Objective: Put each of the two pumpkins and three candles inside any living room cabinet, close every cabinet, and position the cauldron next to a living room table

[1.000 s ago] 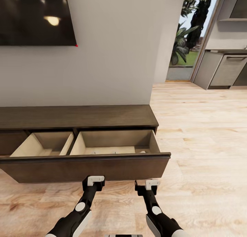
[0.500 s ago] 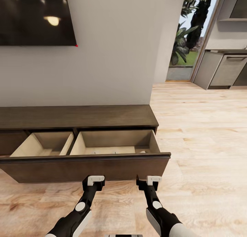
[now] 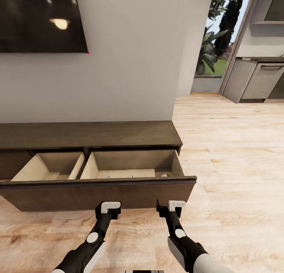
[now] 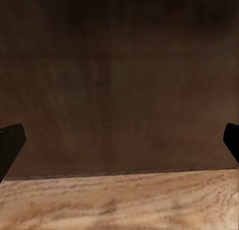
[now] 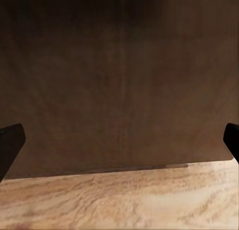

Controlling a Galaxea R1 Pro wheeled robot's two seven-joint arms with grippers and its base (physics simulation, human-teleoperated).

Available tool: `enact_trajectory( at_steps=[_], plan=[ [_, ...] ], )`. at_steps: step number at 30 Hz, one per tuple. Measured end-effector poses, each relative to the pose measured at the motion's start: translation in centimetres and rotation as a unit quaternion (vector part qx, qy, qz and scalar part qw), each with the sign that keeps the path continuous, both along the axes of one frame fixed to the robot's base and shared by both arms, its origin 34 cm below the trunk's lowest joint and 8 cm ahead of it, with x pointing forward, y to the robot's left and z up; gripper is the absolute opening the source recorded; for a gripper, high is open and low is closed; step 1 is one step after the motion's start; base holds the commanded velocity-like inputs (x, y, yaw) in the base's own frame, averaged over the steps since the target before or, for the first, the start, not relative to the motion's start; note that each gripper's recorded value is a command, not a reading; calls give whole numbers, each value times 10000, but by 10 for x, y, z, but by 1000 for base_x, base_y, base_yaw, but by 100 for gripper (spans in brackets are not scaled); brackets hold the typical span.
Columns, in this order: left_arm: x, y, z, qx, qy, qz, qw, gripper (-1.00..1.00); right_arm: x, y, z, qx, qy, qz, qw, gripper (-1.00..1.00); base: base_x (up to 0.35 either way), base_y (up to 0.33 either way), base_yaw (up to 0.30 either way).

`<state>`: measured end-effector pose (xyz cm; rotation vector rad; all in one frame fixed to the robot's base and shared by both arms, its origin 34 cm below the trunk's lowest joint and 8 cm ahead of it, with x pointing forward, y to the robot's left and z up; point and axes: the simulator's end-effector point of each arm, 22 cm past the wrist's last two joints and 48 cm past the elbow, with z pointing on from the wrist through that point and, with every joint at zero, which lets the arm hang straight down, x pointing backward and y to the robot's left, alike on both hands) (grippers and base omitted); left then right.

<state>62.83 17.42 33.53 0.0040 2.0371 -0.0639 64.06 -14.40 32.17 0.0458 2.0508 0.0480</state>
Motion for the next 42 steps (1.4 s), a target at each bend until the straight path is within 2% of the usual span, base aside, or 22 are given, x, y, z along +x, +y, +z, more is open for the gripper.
enact_trajectory(
  at_steps=[13, 42],
  plan=[
    [0, 1, 0, 8, 0, 18, 10000, 100, -1, 0, -2, -41, 32, 39, 10000, 100, 133, 0, 0],
    [-1, 2, -1, 23, 20, 35, 10000, 100, -1, 0, -2, -43, 30, 43, 10000, 100, 61, 0, 0]
  ],
)
